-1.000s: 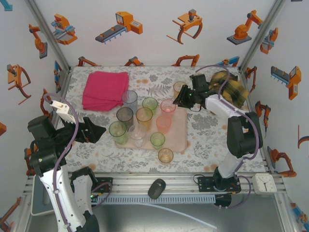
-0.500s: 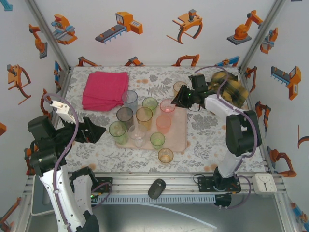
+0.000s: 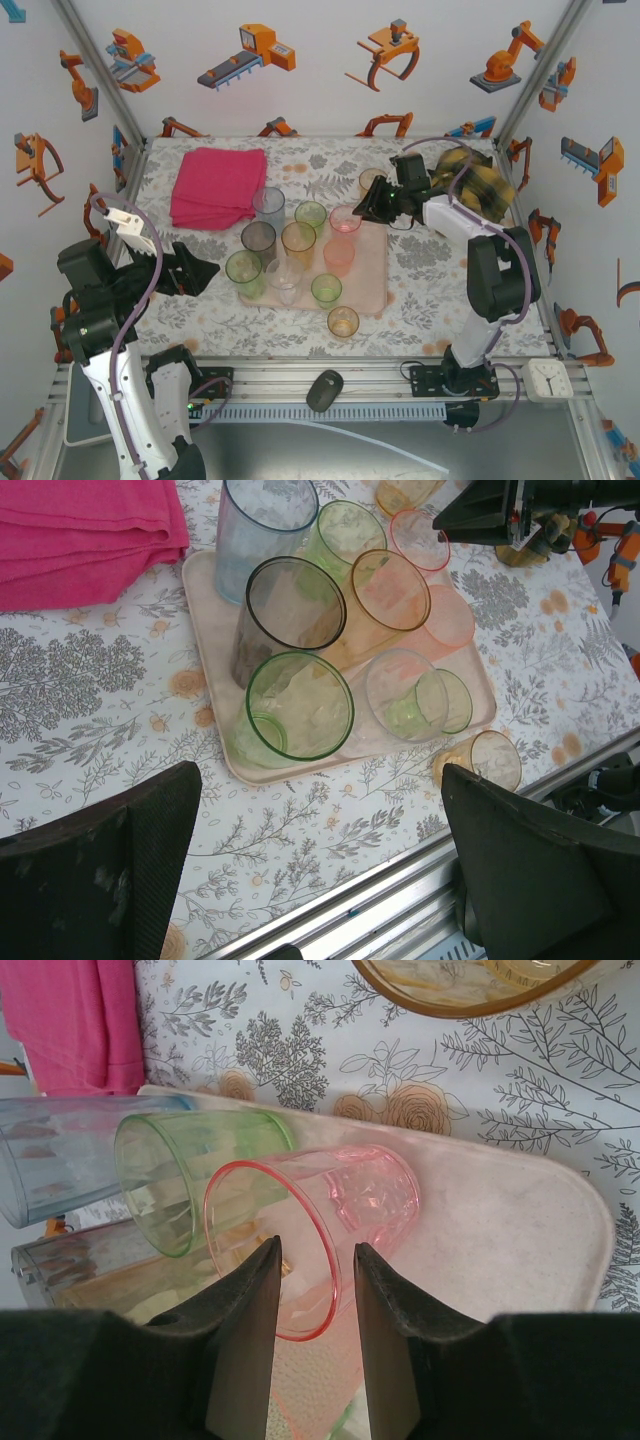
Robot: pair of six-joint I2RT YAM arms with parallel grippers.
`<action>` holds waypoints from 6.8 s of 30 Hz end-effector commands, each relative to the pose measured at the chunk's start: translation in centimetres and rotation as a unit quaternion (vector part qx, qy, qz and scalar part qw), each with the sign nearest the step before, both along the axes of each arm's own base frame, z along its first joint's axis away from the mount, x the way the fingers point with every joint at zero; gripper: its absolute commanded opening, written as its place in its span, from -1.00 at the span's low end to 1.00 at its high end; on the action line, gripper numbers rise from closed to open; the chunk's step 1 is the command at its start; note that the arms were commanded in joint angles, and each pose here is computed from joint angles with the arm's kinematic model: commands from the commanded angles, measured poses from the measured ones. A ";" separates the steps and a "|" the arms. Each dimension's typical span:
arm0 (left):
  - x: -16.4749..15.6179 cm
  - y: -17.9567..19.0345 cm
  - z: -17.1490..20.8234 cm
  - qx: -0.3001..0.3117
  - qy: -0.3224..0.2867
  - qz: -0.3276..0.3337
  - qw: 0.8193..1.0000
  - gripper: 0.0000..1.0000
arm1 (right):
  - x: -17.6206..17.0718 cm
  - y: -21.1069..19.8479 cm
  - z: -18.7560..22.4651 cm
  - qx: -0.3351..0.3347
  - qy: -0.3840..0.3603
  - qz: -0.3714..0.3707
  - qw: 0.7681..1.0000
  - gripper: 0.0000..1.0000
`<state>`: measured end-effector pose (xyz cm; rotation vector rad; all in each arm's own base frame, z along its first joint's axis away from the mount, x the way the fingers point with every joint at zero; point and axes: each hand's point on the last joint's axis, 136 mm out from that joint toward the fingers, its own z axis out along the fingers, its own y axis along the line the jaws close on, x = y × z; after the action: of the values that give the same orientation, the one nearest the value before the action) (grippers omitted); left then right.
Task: Place the glasses into the tray
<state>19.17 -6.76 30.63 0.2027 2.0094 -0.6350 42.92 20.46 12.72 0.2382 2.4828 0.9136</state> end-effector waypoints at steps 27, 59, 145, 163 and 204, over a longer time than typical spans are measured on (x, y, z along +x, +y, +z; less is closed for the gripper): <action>0.2 0.2 0.4 0.004 -0.007 0.000 1.000 0.94 | 5.2 -6.2 7.8 -0.196 -0.092 -0.034 0.976 -0.20; 0.9 0.9 -0.2 -0.001 0.008 0.015 1.000 0.94 | 11.4 -8.0 0.1 -0.249 -0.035 -0.021 0.968 -0.22; -0.1 0.0 0.7 0.011 -0.001 -0.015 1.000 0.94 | -5.7 -13.7 7.6 -0.273 -0.058 -0.039 0.960 -0.99; -1.6 -0.4 1.3 0.031 -0.021 -0.012 0.999 0.94 | -7.0 -10.8 6.2 -0.279 -0.059 -0.004 0.958 -0.99; -2.9 -0.2 -0.7 0.078 -0.011 -0.016 0.997 0.94 | -0.3 -6.4 1.3 -0.337 -0.054 0.046 0.939 -0.97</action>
<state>16.65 -6.71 30.25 0.3040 2.0362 -0.4964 41.42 13.45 12.71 -0.1393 2.5954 0.0770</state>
